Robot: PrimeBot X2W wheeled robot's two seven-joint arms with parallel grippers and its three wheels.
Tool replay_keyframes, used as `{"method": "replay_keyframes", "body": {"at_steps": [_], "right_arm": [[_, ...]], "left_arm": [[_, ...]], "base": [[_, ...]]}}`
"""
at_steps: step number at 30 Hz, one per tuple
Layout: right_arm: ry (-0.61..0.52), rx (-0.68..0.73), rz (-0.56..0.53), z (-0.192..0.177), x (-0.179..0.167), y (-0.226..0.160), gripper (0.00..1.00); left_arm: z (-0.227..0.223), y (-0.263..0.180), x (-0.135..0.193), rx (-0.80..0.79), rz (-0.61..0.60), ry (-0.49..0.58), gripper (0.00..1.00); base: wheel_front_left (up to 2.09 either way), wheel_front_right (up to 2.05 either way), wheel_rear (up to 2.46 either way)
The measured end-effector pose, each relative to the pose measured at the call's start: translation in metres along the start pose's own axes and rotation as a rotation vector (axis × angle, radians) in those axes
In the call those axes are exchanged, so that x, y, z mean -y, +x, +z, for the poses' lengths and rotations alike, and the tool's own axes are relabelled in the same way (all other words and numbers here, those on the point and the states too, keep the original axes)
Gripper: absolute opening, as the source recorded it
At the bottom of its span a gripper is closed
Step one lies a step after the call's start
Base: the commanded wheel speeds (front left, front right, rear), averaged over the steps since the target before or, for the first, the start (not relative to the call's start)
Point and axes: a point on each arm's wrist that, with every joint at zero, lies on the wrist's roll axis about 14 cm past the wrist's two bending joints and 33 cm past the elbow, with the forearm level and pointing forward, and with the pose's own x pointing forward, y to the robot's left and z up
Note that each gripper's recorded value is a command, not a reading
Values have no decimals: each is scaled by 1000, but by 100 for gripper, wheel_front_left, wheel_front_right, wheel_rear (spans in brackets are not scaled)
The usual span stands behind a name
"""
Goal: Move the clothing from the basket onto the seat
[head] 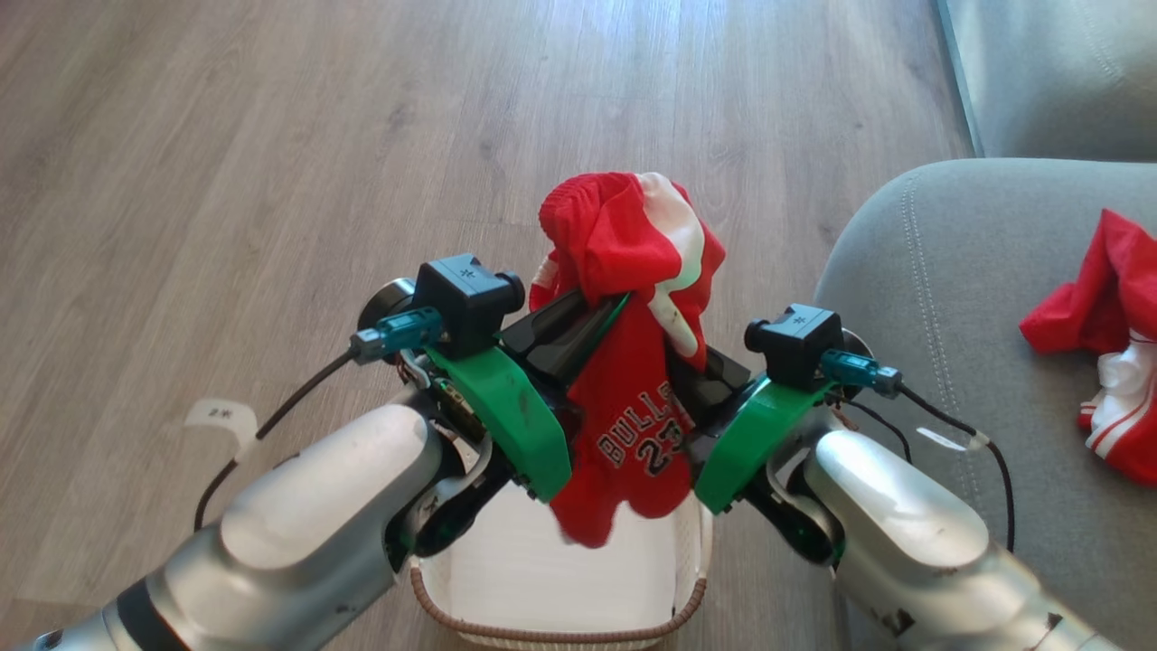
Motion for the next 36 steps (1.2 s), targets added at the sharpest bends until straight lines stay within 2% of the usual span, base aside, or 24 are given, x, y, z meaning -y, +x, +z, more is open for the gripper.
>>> {"method": "replay_keyframes", "body": {"at_steps": [12, 13, 14, 15, 16, 26, 36], "right_arm": [[-5, 96, -80, 31, 26, -6, 0], [-10, 120, -107, 38, 34, -10, 0], [-11, 130, -123, 40, 38, -13, 0], [-11, 140, -141, 42, 43, -16, 0], [-11, 140, -141, 42, 43, -16, 0], [-74, 283, -291, 88, 85, -47, 0], [-108, 320, -440, 96, 116, -103, 0]], "left_arm": [[-3, 5, -1, -6, -3, 2, 0], [-4, 5, -3, -11, 1, 2, 3], [-5, 5, -3, -13, 0, 3, 30], [-5, 6, -4, -13, 3, 5, 74], [-5, 6, -4, -13, 3, 5, 100], [-9, 16, 4, -19, -26, -1, 100], [-23, 28, 26, -21, -92, -49, 100]], "base": [[0, 0, 0], [0, 0, 0], [0, 0, 0], [0, 0, 0], [0, 0, 0], [0, 0, 0], [0, 0, 0]]}}
